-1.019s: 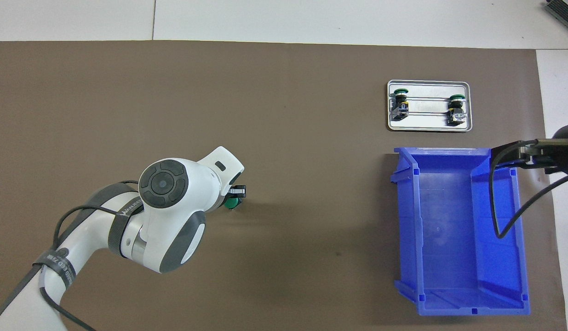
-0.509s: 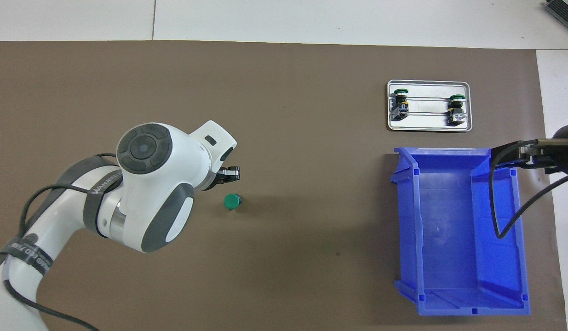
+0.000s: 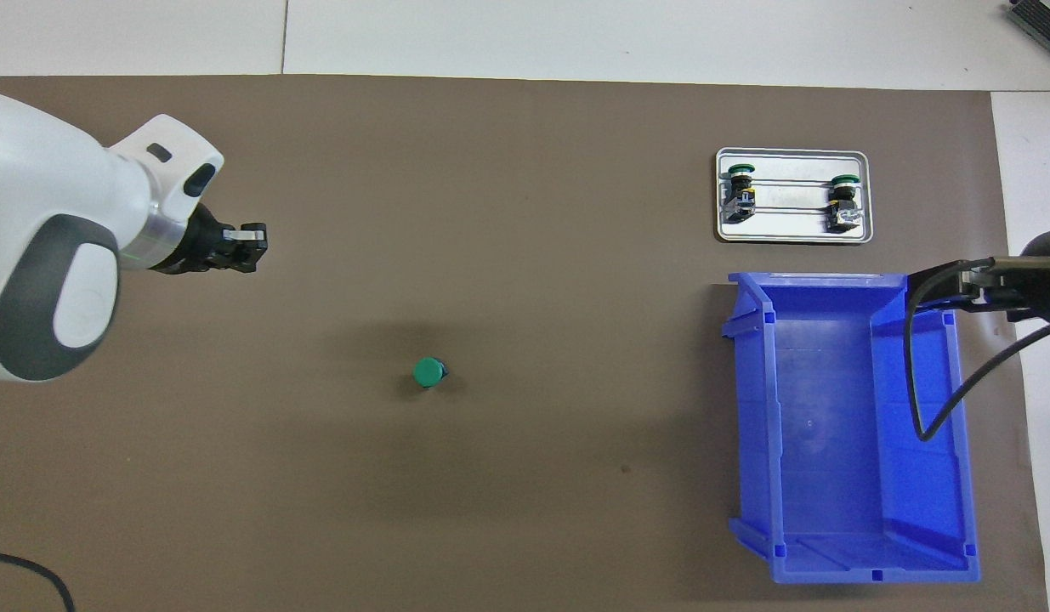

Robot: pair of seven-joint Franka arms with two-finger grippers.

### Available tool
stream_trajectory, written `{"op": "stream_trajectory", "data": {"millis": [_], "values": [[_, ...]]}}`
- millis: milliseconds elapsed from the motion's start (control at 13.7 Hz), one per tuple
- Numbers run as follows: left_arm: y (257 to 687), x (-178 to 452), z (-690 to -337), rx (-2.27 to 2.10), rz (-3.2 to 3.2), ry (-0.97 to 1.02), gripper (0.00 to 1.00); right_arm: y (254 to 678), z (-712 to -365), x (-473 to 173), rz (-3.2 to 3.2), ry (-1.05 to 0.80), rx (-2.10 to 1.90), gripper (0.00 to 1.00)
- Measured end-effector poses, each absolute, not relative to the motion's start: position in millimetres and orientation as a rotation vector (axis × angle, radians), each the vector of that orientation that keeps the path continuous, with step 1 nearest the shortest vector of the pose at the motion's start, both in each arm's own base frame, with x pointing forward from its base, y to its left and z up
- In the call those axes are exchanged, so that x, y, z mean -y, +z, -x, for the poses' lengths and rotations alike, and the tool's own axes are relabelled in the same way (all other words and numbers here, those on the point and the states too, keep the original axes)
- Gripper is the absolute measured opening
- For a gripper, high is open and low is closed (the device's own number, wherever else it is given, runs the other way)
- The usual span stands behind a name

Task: Place and press button with both arms
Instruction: 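Lift the left gripper off the button and withdraw it outward, then reach the right gripper across the table toward the green button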

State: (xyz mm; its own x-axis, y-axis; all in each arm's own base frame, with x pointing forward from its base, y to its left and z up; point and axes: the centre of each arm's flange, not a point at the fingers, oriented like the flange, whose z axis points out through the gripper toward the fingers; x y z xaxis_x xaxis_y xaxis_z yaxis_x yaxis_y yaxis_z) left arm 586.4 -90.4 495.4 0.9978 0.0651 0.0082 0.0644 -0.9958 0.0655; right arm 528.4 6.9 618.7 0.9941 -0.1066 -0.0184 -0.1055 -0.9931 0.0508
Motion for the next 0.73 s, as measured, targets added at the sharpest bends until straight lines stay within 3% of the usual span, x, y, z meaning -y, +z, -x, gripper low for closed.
{"op": "stream_trajectory", "data": {"millis": [218, 509, 728], "values": [[524.1, 33.1, -588.3, 0.020, -3.159, -0.026, 0.15, 618.7, -528.4, -6.9, -3.087, -0.033, 0.164, 1.00], [594.2, 31.0, -581.4, 0.038, -3.171, 0.014, 0.63, 618.7, -528.4, -6.9, -3.087, -0.033, 0.164, 1.00], [604.8, 41.2, -577.3, 0.067, -3.170, 0.035, 0.99, 618.7, -528.4, -6.9, -3.087, -0.033, 0.164, 1.00]]}}
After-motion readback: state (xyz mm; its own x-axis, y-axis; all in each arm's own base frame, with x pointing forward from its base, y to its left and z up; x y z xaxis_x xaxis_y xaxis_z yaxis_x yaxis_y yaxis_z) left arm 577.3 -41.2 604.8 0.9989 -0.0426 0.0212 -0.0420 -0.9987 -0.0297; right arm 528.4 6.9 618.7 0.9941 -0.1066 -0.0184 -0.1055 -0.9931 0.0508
